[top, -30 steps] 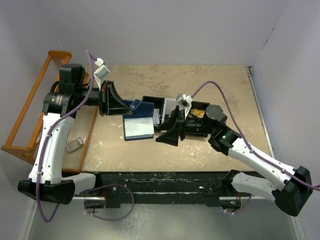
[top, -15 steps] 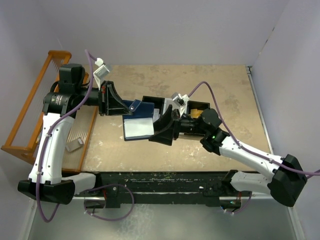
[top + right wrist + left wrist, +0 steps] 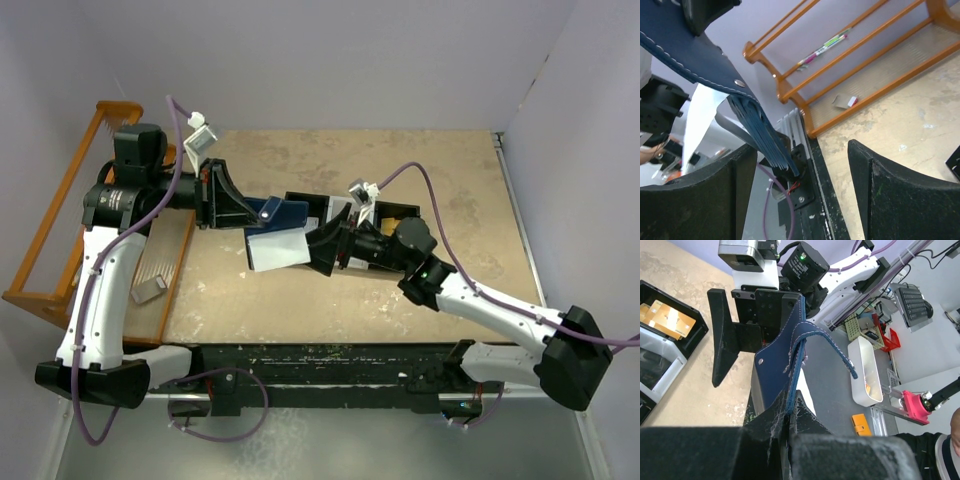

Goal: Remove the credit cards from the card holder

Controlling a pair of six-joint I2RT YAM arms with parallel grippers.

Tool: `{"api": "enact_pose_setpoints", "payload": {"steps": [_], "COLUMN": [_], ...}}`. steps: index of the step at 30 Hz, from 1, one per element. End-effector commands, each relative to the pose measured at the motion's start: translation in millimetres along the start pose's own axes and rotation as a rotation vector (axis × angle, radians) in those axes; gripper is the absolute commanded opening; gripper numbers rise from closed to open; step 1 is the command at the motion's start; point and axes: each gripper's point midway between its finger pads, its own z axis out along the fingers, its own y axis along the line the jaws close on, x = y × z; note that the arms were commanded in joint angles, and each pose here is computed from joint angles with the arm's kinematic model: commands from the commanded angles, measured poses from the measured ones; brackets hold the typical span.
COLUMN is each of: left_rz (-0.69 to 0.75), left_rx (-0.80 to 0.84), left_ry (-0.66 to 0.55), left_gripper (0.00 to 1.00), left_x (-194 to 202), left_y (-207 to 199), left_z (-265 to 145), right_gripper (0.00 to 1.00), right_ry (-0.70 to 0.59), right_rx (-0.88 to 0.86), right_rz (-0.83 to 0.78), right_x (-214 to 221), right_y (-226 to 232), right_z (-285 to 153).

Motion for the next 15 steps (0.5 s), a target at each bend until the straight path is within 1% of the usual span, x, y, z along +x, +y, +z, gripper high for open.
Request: {"api": "enact_pose_setpoints", "payload": {"steps": [1,5,8,11,15], "left_rz": [0.046,0.046,0.032,0.033,0.027], "left_rx": [0.060,0.065,0.068,0.070,0.072], "left_ry": [-0.010,-0.011,-0.010,-0.010,-0.009], "left_gripper": [0.00,0.00,0.00,0.00,0.00], "left_x": [-12.6,-14.2,-13.6,-12.9,-10.7], "left_y": [-20.1,-22.5,-21.5,-22.5,-22.1], "left_z": [-2.0,-2.2,-2.1,-2.1,-2.1], "right_gripper": [0.76,0.78,0.79,0.80,0.80], "right_ry": [-0.161,-0.228,-0.242,-0.263,-0.304], "right_rx": [0.026,0.019,-0.020,-0.072,-0.156], "right_rz": [-0.067,-0.082,-0.095,-0.112,-0.124], "right_x": [-42.5,-49.7,-54.2,-63.5,-76.5], "right_y": [14.0,23.1,34.2,48.9,70.8], "right_z": [1.4,5.2,13.6,19.2,14.1]}}
